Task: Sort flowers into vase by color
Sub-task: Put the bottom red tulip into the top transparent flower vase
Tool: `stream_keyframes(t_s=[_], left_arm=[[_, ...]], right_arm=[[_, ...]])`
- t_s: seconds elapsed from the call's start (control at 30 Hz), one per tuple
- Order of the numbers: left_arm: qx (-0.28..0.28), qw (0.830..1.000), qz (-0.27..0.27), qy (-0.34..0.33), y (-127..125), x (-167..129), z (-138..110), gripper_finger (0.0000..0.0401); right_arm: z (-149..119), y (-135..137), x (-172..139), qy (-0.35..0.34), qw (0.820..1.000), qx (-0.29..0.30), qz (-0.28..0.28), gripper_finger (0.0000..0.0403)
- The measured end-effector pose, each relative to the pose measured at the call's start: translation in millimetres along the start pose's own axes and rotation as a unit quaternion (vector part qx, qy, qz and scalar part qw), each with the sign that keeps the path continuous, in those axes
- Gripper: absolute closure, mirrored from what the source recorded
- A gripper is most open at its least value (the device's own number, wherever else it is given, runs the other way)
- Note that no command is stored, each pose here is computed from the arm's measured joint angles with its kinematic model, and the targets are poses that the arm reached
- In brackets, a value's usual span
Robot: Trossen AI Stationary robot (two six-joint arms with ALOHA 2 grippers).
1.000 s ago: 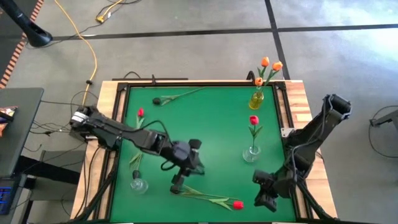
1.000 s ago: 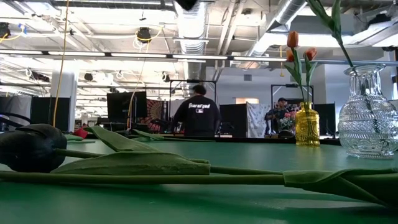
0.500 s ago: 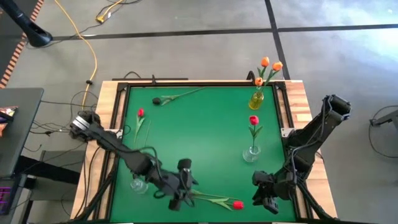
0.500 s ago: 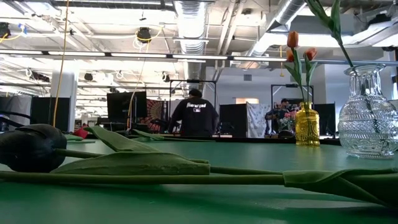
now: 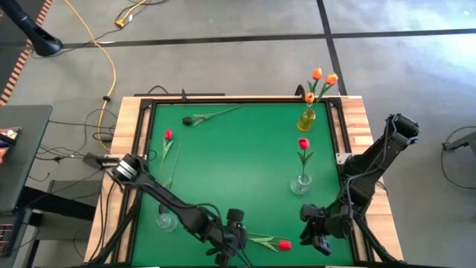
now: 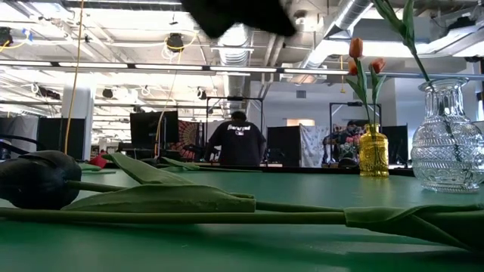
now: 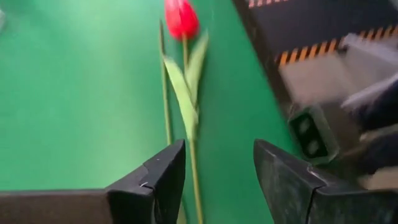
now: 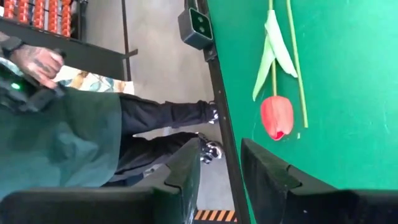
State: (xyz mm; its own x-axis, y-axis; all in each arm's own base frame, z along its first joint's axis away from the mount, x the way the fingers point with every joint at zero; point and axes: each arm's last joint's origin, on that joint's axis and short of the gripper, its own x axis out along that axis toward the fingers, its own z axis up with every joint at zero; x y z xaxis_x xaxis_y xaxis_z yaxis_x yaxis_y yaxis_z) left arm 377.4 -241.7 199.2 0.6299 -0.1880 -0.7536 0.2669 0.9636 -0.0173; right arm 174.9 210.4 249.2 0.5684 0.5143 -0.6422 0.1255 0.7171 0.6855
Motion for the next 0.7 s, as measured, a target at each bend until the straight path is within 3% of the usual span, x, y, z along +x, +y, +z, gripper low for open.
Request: stream_keyframes(t_s=[0.3, 0.7], left_arm=[[-0.011, 0.999, 0.012, 0.047, -2, 41, -25, 0.0223], [-0.029, 0.998, 0.019, 0.056, 0, 47, -30, 0.0223]], right_arm=[[0, 0, 0, -0.007, 1.000, -0.004, -0.003, 0.0262], [0, -1, 0, -0.005, 1.000, -0.029, -0.008, 0.0262]])
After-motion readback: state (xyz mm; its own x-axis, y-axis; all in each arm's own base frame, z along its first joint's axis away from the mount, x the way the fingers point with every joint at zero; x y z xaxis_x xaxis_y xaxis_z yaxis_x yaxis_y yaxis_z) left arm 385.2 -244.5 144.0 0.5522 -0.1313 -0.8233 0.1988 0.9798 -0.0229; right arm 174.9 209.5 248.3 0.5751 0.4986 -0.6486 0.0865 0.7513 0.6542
